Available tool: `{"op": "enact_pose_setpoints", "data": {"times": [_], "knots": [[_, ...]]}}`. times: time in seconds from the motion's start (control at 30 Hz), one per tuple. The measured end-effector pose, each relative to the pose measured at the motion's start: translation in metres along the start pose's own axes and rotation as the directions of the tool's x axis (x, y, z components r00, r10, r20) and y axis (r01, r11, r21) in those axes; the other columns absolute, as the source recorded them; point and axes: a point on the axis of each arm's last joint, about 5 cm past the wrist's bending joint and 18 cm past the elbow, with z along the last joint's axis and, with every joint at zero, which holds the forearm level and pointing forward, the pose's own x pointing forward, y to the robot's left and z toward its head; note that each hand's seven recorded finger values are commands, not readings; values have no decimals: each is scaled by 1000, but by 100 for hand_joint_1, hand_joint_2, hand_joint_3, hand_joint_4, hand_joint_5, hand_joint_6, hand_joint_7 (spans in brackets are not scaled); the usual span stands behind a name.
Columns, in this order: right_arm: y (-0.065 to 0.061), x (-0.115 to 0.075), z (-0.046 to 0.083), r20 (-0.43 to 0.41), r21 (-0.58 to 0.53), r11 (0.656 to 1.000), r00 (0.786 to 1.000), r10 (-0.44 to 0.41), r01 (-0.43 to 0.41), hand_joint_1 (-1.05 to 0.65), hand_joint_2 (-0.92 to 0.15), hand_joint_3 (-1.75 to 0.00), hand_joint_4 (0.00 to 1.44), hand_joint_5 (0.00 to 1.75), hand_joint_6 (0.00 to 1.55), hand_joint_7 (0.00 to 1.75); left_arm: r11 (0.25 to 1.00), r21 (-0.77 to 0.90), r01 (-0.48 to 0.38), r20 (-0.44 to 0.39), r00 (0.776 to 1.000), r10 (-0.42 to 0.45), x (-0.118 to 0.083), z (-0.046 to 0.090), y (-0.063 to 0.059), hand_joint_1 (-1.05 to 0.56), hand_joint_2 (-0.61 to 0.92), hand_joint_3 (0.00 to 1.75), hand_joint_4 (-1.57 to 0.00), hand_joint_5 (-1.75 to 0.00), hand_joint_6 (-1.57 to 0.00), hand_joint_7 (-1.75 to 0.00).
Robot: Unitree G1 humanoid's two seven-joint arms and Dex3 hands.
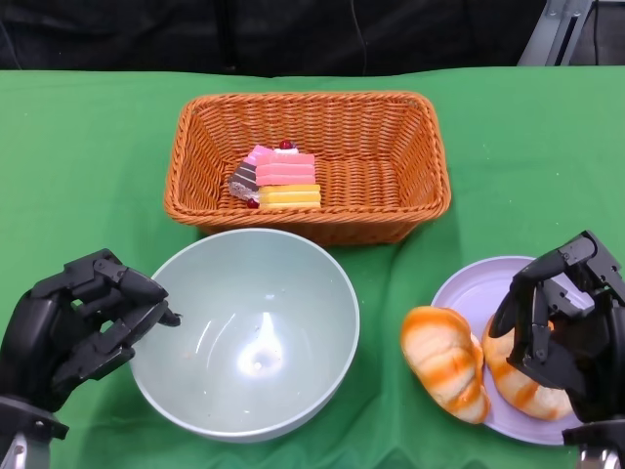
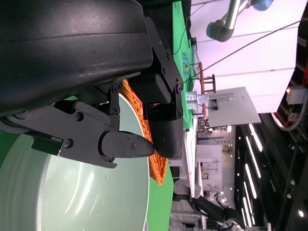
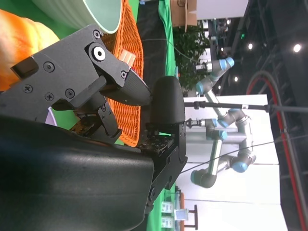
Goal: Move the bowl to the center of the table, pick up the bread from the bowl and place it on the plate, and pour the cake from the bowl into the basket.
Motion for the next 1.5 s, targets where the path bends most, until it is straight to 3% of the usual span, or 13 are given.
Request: {"op": "enact_pose_setpoints", "data": {"times": [0.23,0.57,0.7,0.83,0.97,1.17,1.5], "knots": [[-1,-1,9,7,-7,998,998,55,-55,-15,-58,-118,82,175,54,174,999,33,21,12,1000,-21,2,0,-5,-9,92,39,-77,-150,-88,-118],[-2,-4,11,-42,8,995,994,104,-104,-12,-56,-125,79,175,57,167,999,-9,36,31,999,-36,4,-2,-12,-10,89,45,-78,-158,-90,-122],[-2,-6,10,-62,16,993,991,120,-120,-10,-56,-124,78,175,57,167,999,-45,28,43,999,-26,3,-2,-15,-13,80,62,-78,-158,-89,-123],[-3,-7,9,-64,30,991,989,134,-132,-10,-57,-124,78,175,57,167,997,-73,32,56,998,-27,4,0,-16,-15,77,65,-77,-159,-88,-123],[-3,-7,8,-67,40,990,988,141,-138,-10,-56,-124,77,175,57,168,997,-67,24,83,996,-18,4,4,-15,-16,78,61,-75,-164,-84,-129],[-4,-8,6,-77,44,990,987,138,-135,-12,-56,-123,78,175,56,170,994,-106,2,132,991,12,6,11,-14,-16,91,33,-74,-164,-83,-130],[-4,-8,4,-90,43,990,986,141,-138,-12,-58,-122,78,175,55,171,988,-154,23,138,990,-1,5,11,-11,-15,92,32,-75,-164,-86,-127]]}}
